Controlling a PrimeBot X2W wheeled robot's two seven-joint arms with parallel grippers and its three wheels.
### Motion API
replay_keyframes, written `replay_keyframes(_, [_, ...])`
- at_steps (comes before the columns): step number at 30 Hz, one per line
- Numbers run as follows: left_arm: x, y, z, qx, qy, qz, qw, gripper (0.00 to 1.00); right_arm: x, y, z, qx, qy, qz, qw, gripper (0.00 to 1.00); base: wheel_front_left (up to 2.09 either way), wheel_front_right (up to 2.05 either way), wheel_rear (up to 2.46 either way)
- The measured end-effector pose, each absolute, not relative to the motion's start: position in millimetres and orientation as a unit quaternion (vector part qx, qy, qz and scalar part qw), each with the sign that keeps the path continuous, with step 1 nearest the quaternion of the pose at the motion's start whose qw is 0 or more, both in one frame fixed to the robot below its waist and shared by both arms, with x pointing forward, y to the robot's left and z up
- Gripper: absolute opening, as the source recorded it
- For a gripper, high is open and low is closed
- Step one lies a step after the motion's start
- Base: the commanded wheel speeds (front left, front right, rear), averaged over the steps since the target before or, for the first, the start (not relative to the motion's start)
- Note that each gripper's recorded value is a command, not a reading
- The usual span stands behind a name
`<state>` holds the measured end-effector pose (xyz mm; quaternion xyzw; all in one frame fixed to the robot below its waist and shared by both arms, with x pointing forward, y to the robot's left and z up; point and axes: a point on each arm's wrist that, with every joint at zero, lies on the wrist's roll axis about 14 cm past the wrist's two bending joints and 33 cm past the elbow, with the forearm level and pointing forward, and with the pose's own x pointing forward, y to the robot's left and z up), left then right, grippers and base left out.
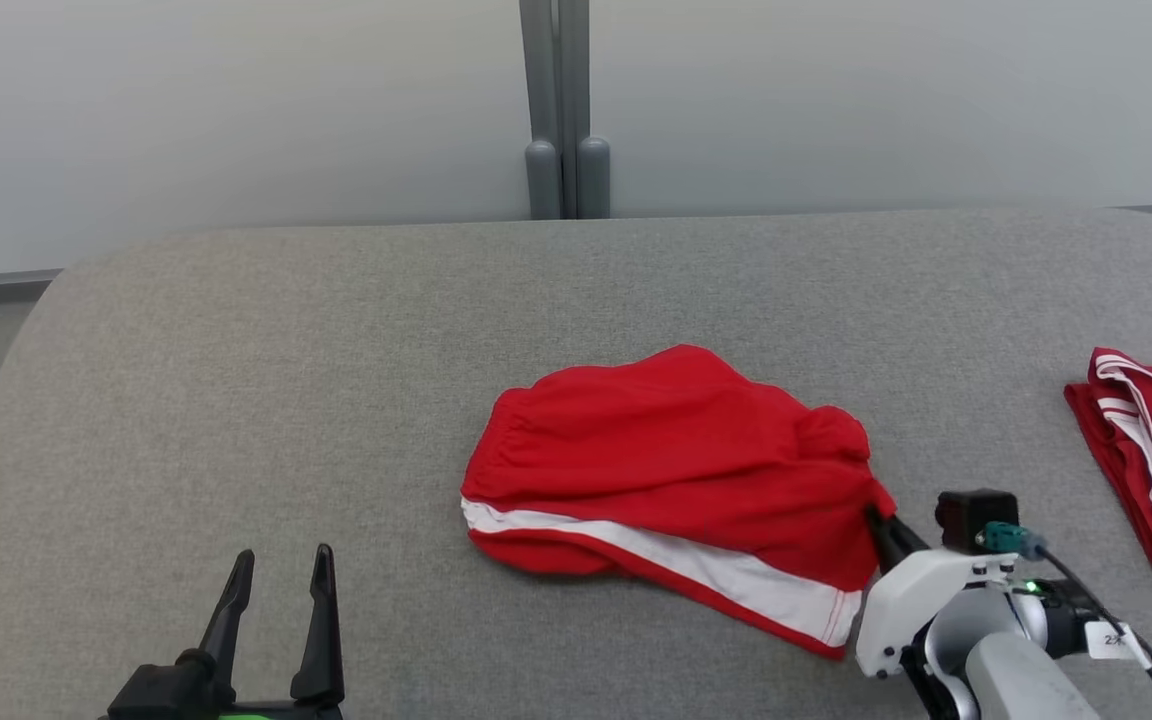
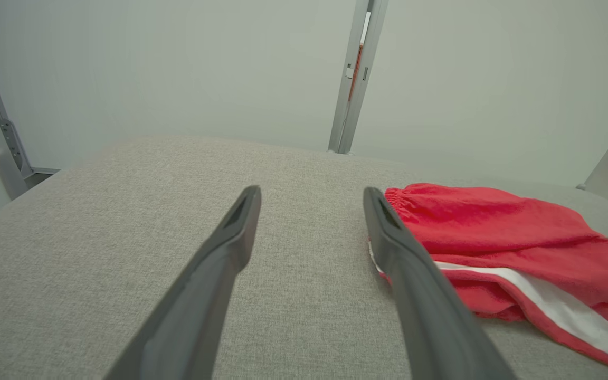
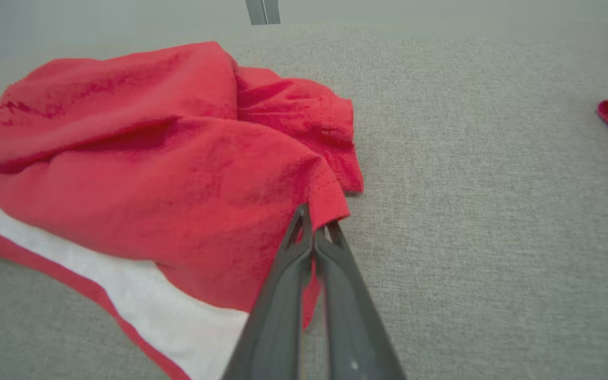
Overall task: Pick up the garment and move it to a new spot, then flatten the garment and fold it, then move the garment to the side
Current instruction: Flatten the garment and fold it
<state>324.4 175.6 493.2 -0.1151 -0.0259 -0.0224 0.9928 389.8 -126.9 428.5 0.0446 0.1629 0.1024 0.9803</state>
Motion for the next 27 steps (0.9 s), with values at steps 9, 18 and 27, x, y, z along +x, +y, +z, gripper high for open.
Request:
replay_keyframes(9, [323, 178, 492, -0.116, -0.025, -0.017, 0.993, 1.0, 437, -143, 463, 0.025, 0.118, 0.082, 0.989, 0.0, 0.0, 0.0, 0.0])
replay_keyframes(18, [326, 179, 494, -0.116, -0.027, -0.012, 0.993, 1.0, 478, -150, 477, -0.03, 0.107, 0.077, 0.991, 0.0, 0.0, 0.0, 0.0])
replay_keyframes(27, [322, 192, 489, -0.115, -0.02, 0.009, 0.993, 1.0, 470, -159, 455, -0.028, 0.13, 0.058, 0.989, 1.0, 0.0, 0.0, 0.0])
